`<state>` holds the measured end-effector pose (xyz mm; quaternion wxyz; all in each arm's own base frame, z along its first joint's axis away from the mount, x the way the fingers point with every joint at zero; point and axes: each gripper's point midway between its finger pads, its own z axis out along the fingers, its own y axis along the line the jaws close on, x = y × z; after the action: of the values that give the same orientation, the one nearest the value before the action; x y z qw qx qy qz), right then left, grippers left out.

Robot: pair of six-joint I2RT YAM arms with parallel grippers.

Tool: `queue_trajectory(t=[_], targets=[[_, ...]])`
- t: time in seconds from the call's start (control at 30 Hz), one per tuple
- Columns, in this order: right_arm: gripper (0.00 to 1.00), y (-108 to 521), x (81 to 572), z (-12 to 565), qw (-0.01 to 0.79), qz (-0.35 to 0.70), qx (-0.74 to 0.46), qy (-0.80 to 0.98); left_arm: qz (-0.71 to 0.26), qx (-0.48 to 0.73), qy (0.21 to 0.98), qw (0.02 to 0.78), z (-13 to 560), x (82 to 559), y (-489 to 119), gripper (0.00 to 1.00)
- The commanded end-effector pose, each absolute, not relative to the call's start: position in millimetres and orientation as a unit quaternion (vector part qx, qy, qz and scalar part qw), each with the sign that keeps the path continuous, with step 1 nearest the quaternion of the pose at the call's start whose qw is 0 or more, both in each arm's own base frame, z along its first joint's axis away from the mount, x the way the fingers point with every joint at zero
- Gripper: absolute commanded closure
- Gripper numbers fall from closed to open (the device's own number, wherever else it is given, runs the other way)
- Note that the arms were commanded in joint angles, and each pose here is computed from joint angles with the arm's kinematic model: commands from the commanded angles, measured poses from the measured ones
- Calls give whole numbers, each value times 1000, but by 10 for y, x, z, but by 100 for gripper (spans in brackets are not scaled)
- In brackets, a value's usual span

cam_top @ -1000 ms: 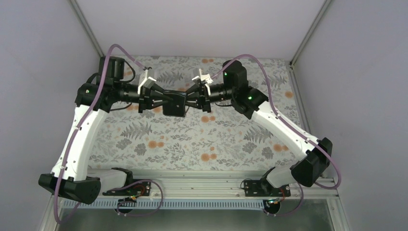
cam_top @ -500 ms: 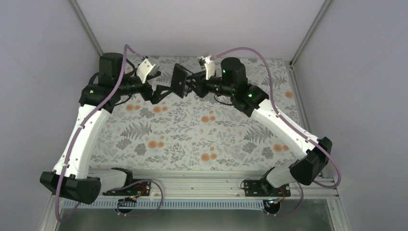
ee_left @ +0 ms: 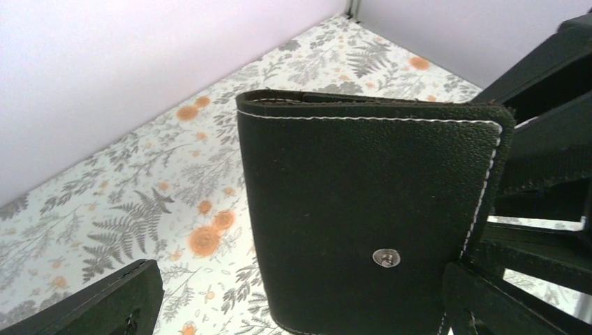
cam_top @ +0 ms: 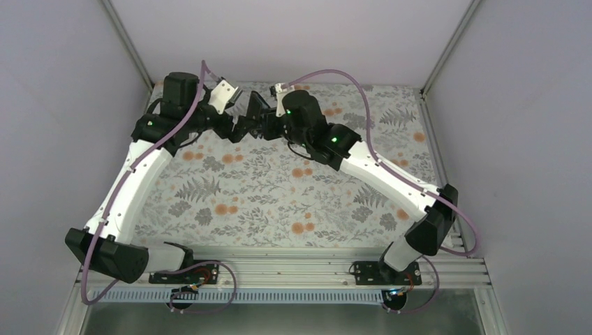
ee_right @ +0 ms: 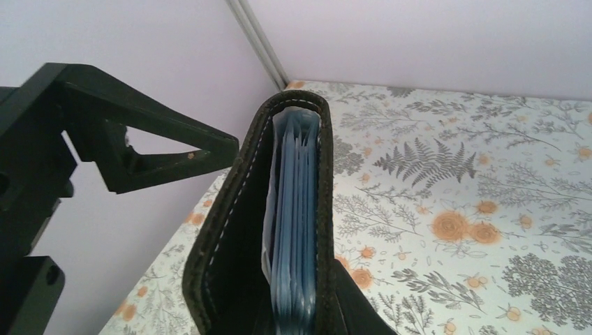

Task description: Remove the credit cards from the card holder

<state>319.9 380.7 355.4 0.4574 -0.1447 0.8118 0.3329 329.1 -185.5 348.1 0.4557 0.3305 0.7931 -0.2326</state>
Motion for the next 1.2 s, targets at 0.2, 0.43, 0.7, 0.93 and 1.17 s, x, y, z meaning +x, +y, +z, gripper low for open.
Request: queue_trajectory(t=[0.2,0.43,0.7,0.93,1.17], targets=[[96,3792,3150,3873,486,346,-124,793,-209,357,781,468,3543,3229,-1903,0],[96,3942,3211,3844,472,361,-129,793,-227,373,763,476,3725,3149,-2018,0],[96,3966,3151,3895,473,374,-146,785,-139,339,789,493,3617,3405,-1791,0],[96,3804,3079,3960,455,416,-185,765,-41,317,804,501,3587,3499,-1474,12],[96,3679,2940,4004,444,447,-254,734,-99,351,788,497,3720,3265,-1584,16]])
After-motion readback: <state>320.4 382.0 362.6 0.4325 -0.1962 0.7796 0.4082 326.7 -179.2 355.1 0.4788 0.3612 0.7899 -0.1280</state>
